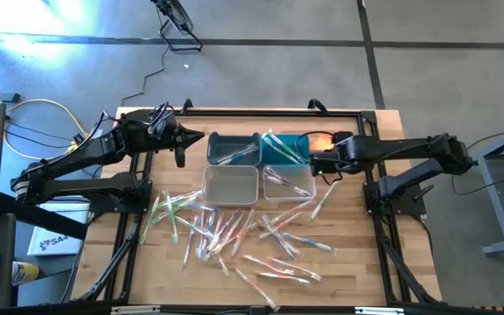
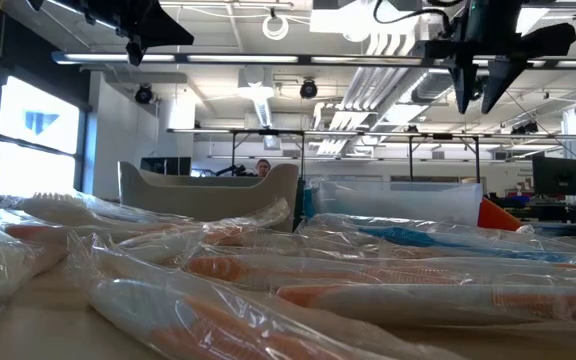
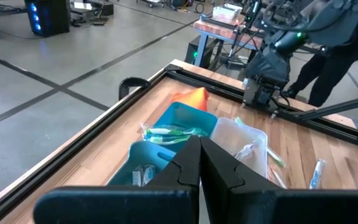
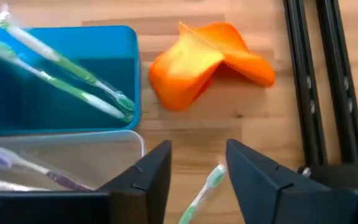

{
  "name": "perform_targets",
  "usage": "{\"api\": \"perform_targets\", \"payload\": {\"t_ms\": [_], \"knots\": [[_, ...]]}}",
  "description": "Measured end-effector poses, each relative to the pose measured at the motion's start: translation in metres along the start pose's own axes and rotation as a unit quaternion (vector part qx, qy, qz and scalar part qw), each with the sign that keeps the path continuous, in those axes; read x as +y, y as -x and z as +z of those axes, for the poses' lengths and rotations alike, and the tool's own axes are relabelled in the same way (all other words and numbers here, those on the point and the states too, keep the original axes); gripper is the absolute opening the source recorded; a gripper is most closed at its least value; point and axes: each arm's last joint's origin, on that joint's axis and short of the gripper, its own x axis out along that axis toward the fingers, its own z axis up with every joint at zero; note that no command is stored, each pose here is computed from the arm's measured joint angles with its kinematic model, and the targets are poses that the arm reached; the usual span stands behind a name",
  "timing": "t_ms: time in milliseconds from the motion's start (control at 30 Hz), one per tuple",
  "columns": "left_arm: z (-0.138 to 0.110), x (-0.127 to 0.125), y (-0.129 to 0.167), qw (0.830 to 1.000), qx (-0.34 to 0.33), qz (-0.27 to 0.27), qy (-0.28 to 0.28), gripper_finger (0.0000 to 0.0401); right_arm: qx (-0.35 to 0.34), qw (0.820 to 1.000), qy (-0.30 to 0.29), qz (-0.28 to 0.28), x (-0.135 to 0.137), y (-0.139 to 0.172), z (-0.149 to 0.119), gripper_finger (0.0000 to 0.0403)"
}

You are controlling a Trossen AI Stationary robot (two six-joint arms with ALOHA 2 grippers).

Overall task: Pick & Place Toothbrushes
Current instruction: Put the green toothbrush into the blue bin

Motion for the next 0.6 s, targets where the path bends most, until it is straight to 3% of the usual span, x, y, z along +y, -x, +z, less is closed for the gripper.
{"api": "perform_targets", "payload": {"t_ms": [167,433,600], "knots": [[0.000,0.000,0.000,1.000,0.000,0.000,0.000,0.0000,0.051,0.998,-0.032,-0.031,0.000,-0.009,0.000,0.0175],[0.000,0.000,0.000,1.000,0.001,0.000,0.000,0.0000,0.101,0.990,-0.032,-0.088,-0.009,-0.038,-0.005,0.0162],[-0.001,0.000,0.000,1.000,0.005,-0.001,0.001,0.0000,0.139,0.987,-0.030,-0.079,-0.010,-0.061,-0.017,0.0154]]}}
